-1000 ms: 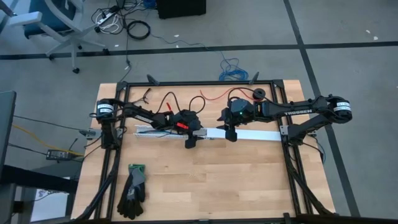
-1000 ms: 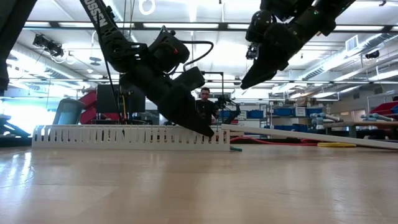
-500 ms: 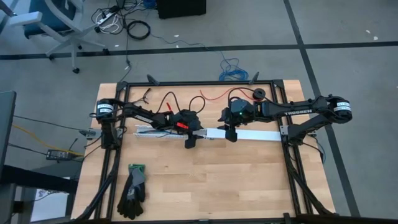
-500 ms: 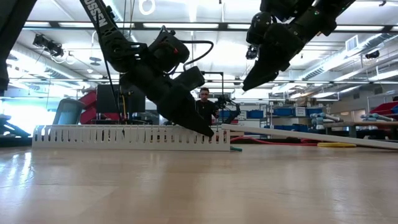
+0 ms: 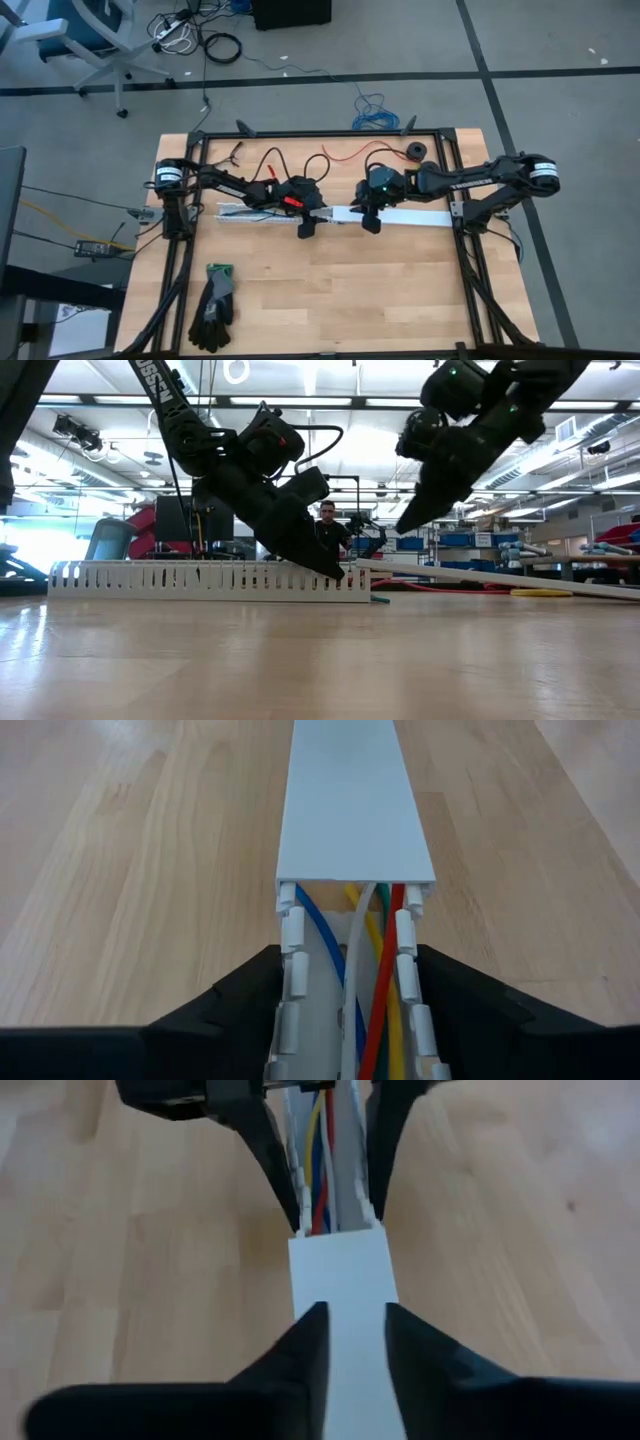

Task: Ziptie cables
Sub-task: Close the cable duct

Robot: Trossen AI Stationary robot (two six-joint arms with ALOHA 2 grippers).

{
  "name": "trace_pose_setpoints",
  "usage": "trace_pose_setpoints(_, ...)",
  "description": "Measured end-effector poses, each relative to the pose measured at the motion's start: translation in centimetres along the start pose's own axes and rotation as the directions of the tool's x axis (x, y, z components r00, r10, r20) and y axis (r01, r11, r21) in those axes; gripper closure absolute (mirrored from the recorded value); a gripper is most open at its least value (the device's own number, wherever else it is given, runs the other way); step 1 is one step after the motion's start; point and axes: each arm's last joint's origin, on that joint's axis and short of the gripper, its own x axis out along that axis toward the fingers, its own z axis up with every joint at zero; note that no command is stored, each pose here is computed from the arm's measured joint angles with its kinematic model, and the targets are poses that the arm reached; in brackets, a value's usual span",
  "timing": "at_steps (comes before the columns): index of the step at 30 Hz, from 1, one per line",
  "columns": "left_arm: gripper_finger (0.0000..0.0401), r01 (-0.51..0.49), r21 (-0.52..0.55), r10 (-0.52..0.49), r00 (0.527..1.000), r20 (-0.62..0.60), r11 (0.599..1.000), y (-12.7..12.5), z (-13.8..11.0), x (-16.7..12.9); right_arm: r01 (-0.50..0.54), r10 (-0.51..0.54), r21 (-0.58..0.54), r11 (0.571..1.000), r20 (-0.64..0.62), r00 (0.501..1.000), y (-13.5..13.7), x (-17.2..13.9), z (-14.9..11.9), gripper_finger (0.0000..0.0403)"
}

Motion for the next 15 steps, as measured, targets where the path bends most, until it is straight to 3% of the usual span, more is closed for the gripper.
trace_pose_setpoints(5, 0.0176, 0.0, 0.001, 0.0, 1.0, -0.001, 1.0, 0.0, 0.0, 0.0, 0.0, 0.0, -0.03, 1.0, -0.005, 1.0, -0.2, 2.0, -0.4, 0.0391)
trace_pose_setpoints(15, 0.0176, 0.0, 0.004, 0.0, 1.0, -0.002, 1.0, 0.0, 0.0, 0.0, -0.015, 0.015, -0.023, 1.0, 0.0, 1.0, -0.3, 4.6, -0.2, 0.04)
